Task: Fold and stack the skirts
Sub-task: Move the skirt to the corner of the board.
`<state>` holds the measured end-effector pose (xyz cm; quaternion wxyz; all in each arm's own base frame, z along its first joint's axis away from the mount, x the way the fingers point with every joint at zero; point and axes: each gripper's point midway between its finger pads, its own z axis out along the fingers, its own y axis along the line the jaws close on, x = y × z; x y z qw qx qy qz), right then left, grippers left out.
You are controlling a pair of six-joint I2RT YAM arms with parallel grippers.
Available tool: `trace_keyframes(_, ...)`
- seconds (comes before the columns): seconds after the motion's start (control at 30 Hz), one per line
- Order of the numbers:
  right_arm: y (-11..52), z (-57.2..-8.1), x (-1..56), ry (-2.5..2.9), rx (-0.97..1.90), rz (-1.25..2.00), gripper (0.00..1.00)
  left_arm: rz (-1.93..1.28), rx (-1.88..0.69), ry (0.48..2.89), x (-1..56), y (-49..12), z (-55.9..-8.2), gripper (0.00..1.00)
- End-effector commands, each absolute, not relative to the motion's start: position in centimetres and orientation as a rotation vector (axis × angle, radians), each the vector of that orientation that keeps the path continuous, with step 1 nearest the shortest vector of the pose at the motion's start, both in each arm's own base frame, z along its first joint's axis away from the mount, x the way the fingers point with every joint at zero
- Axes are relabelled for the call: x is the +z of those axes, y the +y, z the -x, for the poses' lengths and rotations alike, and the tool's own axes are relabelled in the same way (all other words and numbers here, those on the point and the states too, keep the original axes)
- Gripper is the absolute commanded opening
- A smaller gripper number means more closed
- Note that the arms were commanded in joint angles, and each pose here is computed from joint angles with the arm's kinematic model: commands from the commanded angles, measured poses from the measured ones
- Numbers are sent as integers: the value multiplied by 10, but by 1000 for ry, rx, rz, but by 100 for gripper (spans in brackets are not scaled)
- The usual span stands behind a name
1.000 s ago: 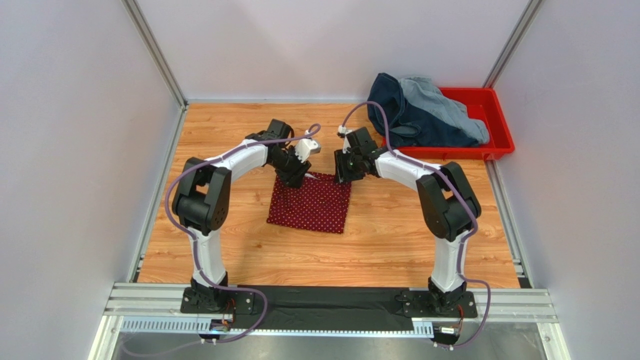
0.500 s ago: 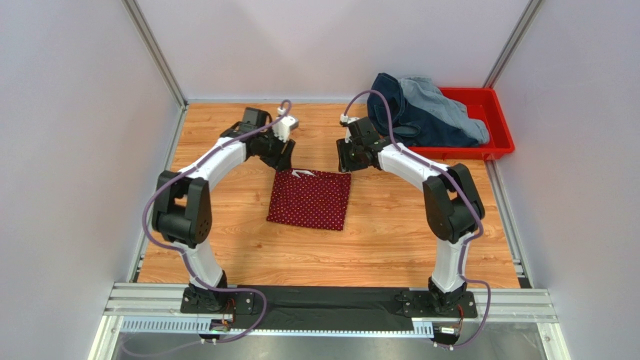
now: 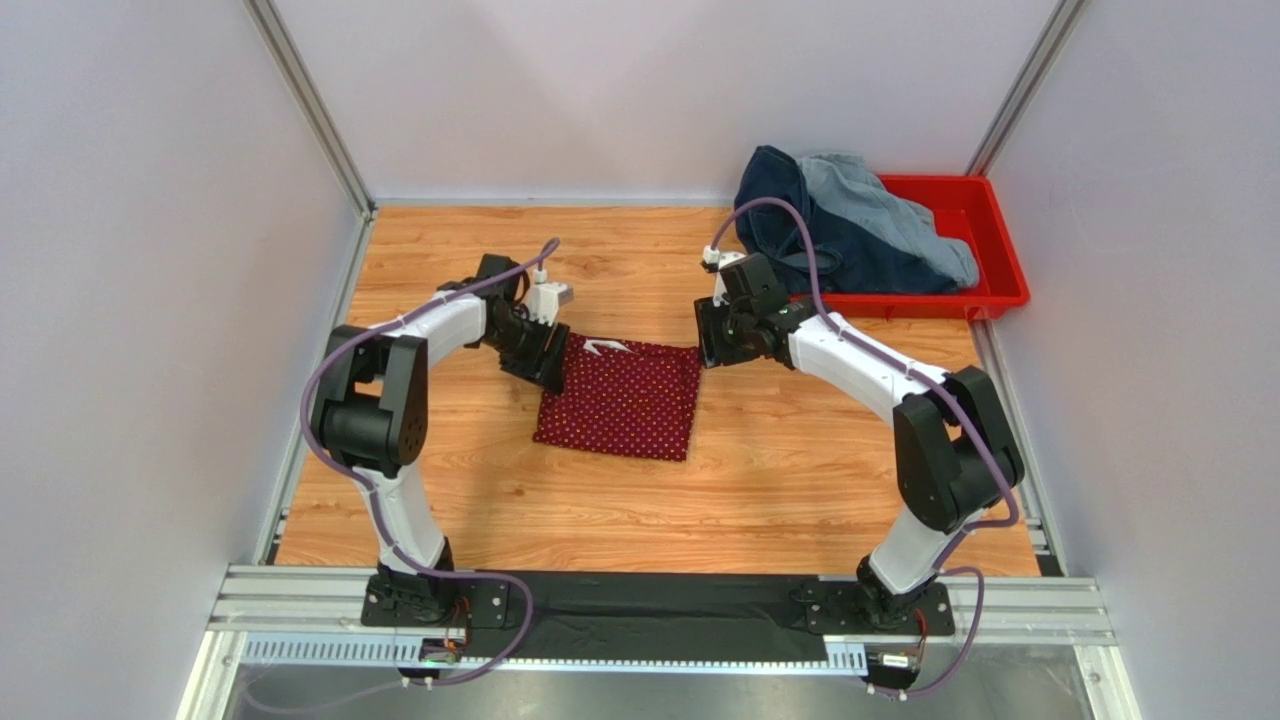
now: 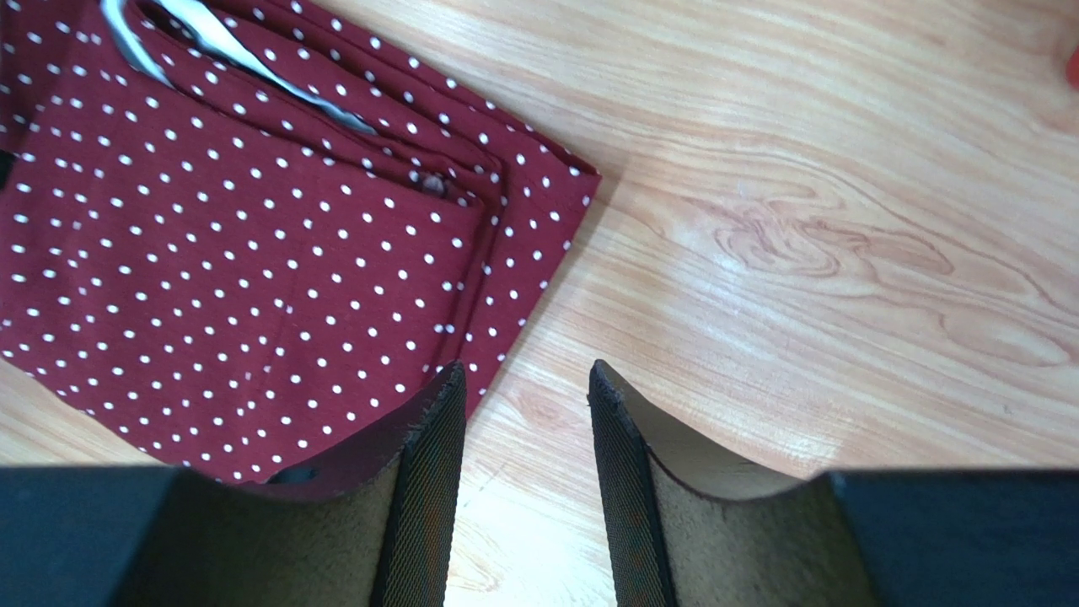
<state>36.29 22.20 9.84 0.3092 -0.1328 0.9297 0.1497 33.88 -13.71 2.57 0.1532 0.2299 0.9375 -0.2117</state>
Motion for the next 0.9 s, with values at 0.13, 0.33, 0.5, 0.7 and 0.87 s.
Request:
trace_keyframes(0.13, 212, -366, 118, 2396, 345, 350, 43, -606, -676, 2705, 29, -147, -350, 47)
trace_keyframes(0.33, 209, -368, 129, 2363, 332, 358, 43, -631, -787, 2708, 32, -158, -346, 17)
trace_keyframes(0.5, 196, -370, 133, 2349, 276, 330, 43, -653, -814, 2715, 33, -157, -343, 0)
trace_keyframes(0.7, 187, -367, 139, 2339, 244, 334, 43, -818, -573, 2701, 44, -93, -338, 0)
trace_keyframes(0.87, 184, -367, 143, 2324, 228, 353, 43, -883, -287, 2796, 31, -1, -324, 0)
